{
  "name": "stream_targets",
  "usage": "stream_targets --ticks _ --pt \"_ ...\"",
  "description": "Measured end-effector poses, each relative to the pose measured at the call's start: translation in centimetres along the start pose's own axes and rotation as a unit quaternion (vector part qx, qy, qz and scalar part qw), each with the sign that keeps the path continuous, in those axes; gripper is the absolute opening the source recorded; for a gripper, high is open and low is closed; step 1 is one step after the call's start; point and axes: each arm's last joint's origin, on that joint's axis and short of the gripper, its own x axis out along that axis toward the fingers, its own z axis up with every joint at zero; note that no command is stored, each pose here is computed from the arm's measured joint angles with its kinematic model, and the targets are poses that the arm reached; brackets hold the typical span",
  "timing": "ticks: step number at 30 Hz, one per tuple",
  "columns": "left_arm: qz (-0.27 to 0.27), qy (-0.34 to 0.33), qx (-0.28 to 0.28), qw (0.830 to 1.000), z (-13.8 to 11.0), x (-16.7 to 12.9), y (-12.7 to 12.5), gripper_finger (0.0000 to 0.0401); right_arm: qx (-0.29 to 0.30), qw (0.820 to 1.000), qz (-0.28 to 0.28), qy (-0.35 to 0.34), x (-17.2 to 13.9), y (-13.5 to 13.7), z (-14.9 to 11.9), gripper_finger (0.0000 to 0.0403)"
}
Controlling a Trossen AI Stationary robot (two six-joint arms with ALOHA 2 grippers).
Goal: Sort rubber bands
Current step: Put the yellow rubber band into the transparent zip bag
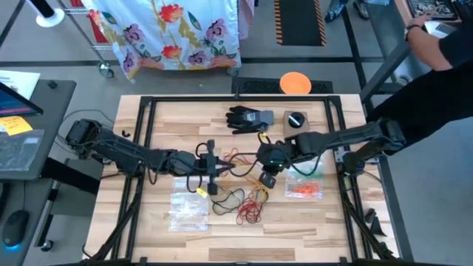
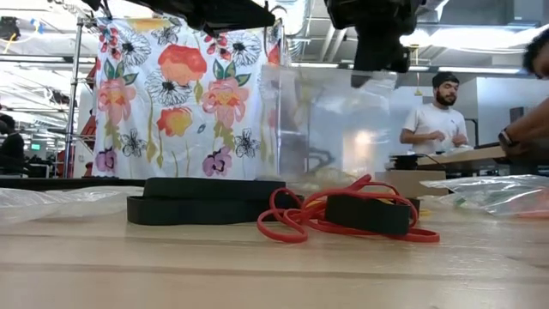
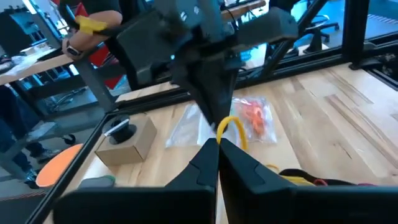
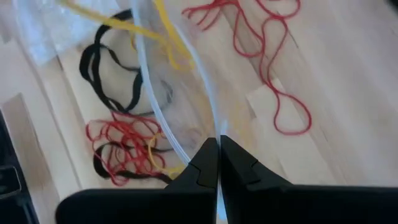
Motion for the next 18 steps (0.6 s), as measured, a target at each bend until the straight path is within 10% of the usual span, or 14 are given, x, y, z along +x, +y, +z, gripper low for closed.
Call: stream_targets --ticks 18 --pt "-0.021 -0.012 -0.003 1.0 -0.4 0.9 -0.4 0.0 -0.014 0.998 0.048 -0.029 1.0 0.0 1.7 0.0005"
